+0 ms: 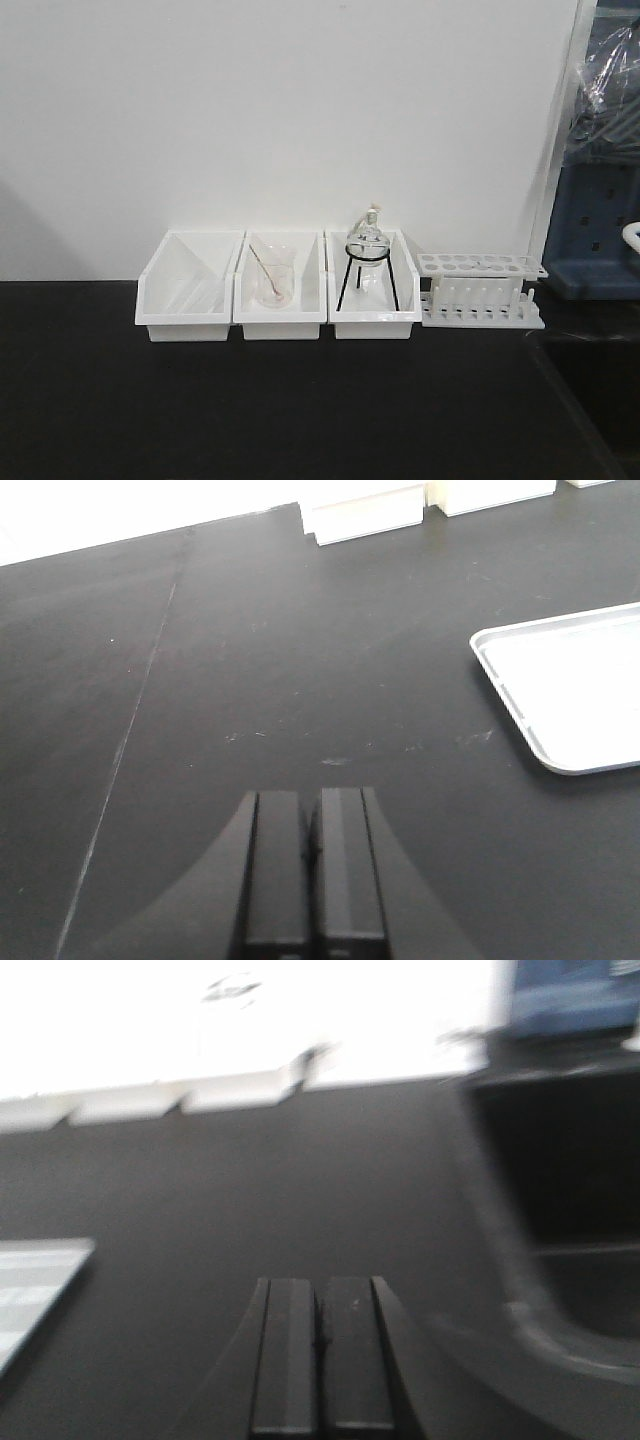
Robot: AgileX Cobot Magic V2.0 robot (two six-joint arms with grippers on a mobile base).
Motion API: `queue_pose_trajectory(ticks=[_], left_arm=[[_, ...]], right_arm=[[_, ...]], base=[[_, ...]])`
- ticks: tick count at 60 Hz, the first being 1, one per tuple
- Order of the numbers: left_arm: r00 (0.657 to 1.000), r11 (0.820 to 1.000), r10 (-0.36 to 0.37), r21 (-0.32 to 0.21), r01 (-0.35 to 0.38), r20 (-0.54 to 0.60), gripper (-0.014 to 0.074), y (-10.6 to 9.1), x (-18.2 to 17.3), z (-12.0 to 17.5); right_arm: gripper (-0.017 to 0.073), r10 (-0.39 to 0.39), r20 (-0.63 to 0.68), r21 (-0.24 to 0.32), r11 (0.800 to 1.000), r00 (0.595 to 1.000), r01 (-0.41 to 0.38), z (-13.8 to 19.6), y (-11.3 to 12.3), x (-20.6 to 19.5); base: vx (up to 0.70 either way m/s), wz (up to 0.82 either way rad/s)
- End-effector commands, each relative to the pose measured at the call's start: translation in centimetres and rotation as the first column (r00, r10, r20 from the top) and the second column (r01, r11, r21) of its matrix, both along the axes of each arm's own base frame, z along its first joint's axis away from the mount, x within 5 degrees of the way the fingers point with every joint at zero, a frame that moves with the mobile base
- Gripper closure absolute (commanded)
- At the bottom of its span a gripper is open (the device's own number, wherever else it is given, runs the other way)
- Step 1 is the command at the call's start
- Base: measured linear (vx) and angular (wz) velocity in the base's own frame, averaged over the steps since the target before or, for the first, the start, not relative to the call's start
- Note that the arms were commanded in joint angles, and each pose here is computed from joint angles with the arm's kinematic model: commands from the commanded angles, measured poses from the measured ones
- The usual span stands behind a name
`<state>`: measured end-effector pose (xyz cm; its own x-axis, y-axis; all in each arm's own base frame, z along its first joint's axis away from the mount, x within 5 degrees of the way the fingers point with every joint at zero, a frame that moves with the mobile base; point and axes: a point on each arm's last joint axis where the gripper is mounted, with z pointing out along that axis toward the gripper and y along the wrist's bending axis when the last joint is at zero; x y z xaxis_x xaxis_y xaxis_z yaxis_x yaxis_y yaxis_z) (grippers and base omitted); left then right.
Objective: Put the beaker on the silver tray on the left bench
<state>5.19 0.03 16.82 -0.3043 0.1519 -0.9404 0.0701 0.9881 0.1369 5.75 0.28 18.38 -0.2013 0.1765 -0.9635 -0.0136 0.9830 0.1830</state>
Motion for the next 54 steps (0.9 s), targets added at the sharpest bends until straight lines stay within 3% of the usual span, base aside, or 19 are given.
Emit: queue_pose_trajectory(ticks=[1, 17, 54], left_arm=[[0.998, 1.000, -0.012, -0.006, 0.013, 0.069, 0.0592, -0.11, 0.20, 0.09], [0.998, 1.000, -0.012, -0.006, 0.013, 0.069, 0.0592, -0.11, 0.20, 0.08], [0.998, 1.000, -0.012, -0.006, 0.013, 0.069, 0.0592, -0.11, 0.20, 0.08]], right_arm=[[0.0571, -0.072, 0.143, 0.030, 0.997, 0.987, 0.068, 0.62, -0.37, -0.15], [0.0571, -0.070, 0.180, -0.067, 0.994, 0.981, 0.083, 0.98, -0.50, -0.14], [0.0571, -0.071, 0.178, -0.063, 0.995, 0.981, 0.083, 0.96, -0.49, -0.14]], base=[[0.00, 0.00], [0.00, 0.00], [0.00, 0.00]])
